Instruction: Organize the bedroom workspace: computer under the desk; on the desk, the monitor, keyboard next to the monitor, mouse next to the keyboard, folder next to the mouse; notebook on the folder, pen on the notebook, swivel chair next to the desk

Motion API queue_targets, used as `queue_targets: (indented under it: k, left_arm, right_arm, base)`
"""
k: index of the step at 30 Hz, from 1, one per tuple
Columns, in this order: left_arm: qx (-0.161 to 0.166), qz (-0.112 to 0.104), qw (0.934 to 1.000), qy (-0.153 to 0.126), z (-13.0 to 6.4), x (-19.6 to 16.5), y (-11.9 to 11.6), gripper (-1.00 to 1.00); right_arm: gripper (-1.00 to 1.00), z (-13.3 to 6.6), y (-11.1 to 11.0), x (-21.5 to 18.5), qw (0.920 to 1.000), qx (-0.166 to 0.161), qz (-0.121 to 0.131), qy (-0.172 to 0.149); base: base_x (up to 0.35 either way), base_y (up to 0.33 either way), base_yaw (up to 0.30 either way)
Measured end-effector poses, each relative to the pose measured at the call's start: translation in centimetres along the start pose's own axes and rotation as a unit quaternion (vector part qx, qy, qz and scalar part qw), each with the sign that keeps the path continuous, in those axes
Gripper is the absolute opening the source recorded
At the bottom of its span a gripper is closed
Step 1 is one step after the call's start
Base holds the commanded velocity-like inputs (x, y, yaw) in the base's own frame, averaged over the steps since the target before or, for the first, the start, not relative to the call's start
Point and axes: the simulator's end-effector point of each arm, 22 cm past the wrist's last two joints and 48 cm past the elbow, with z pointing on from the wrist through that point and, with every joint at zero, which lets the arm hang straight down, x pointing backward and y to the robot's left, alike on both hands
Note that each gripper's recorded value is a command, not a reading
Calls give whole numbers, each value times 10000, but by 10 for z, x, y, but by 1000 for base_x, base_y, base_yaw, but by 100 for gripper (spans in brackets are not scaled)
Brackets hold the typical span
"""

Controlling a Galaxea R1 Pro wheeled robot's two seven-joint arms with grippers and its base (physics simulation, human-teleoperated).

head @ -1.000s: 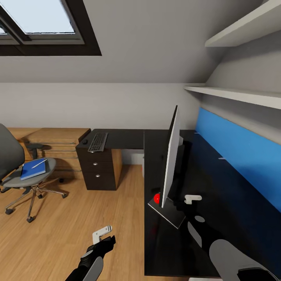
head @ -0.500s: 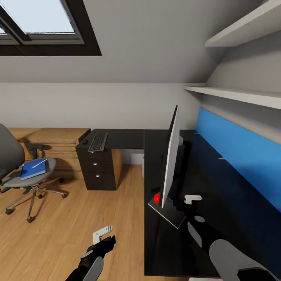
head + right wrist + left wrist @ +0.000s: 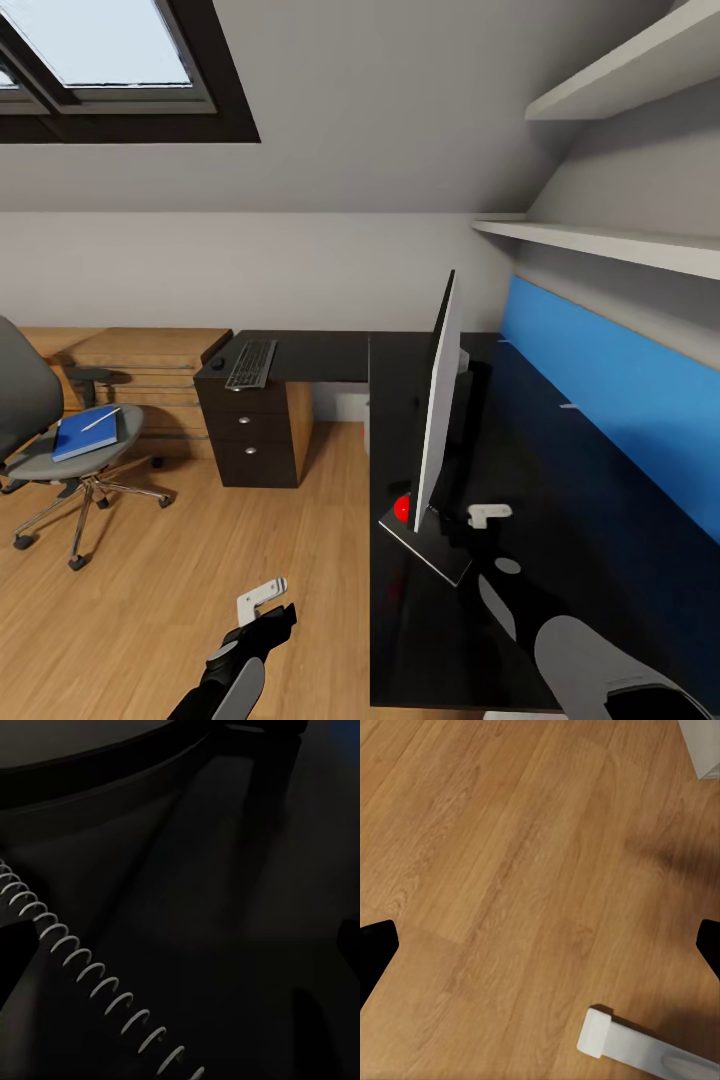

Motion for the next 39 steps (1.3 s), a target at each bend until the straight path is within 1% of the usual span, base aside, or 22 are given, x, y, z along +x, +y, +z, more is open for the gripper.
queue_targets:
  k: [7, 13, 22, 24, 27, 31, 39]
  left_arm:
    - [0, -6, 10000, 4, 0, 0, 0, 100]
    - [0, -8, 10000, 6, 0, 0, 0, 100]
    - [0, -8, 10000, 7, 0, 0, 0, 100]
    - [0, -8, 10000, 7, 0, 0, 0, 100]
    - [0, -7, 10000, 6, 0, 0, 0, 100]
    - [-2, 0, 10000, 1, 0, 0, 0, 100]
    - [-1, -1, 10000, 1, 0, 0, 0, 100]
  right_arm:
    - [100, 0, 12, 1, 10000, -74, 24, 9]
    - [100, 0, 17, 1, 9999, -104, 37, 9]
    - [100, -1, 20, 0, 9999, -130, 31, 8]
    - [100, -1, 21, 1, 9999, -147, -32, 9]
    - [100, -1, 22, 1, 9999, -152, -59, 18]
    - [100, 0, 22, 4, 9998, -147, -90, 116]
    - [100, 0, 22, 4, 9997, -151, -101, 165]
  base:
    - [0, 0, 0]
    - [0, 0, 0]
    - [0, 0, 0]
    - [0, 0, 0]
    - [0, 0, 0]
    - [0, 0, 0]
    - [0, 0, 0]
